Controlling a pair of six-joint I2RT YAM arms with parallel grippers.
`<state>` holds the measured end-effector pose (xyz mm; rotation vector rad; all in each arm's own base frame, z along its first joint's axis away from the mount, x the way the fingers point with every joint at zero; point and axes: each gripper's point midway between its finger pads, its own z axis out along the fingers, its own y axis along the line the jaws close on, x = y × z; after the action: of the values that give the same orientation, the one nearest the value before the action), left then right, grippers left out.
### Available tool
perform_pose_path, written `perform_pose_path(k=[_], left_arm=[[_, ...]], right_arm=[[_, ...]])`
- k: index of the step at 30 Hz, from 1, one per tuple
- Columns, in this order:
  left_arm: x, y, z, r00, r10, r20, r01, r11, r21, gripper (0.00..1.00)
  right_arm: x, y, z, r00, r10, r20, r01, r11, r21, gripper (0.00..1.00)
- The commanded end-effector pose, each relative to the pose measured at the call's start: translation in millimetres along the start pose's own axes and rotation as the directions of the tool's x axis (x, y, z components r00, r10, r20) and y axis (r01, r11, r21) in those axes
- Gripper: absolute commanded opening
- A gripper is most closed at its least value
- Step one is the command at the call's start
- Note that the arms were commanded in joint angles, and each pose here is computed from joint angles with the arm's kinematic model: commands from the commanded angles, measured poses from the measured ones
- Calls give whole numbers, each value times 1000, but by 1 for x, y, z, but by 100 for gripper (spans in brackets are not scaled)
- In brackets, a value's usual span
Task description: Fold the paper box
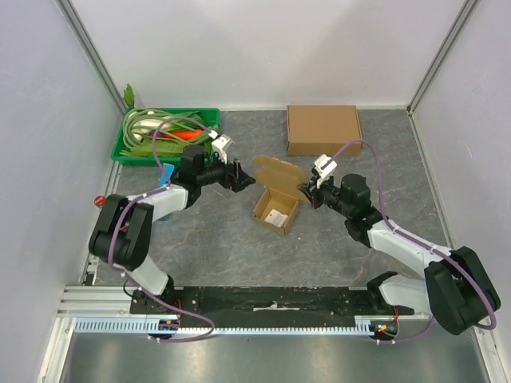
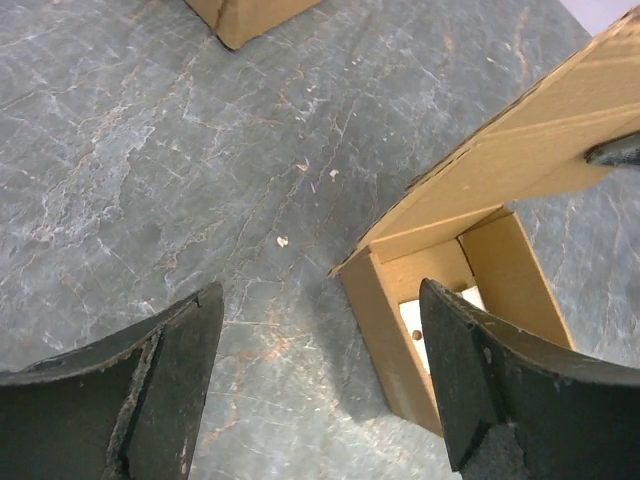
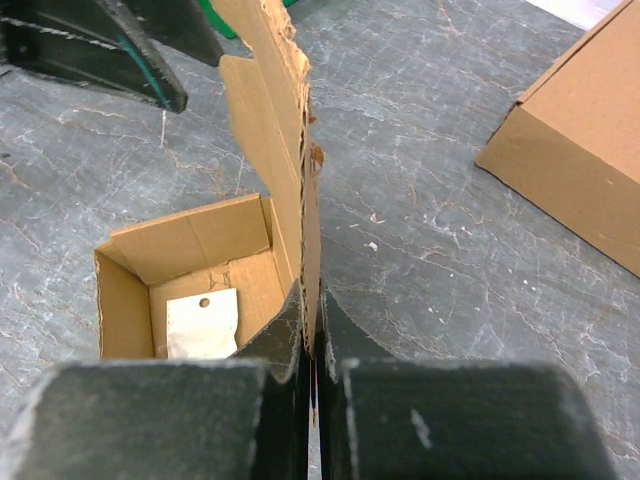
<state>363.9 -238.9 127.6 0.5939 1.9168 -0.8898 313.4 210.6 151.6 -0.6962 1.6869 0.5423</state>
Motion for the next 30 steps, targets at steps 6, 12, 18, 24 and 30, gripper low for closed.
perform_pose_path(k=[6,12,18,24,30], left_arm=[[-38,-30,15,976,147,159,-197,907,372,68],[-38,-31,21,983,118,137,-165,896,412,61],[-36,-30,22,975,172,139,-208,926,314,13],[-34,-31,11,947,287,145,-312,931,189,5],[-36,-36,10,943,297,150,-324,923,210,4]], right_arm=[[-10,6,9,1000,-19,2,19,998,-63,0],[-7,6,13,1000,-16,-9,15,997,-72,0],[-10,-9,18,999,44,-31,-43,999,20,0],[5,-6,-6,936,196,-294,-180,980,80,46],[3,-4,-7,907,164,-389,-167,986,25,47]])
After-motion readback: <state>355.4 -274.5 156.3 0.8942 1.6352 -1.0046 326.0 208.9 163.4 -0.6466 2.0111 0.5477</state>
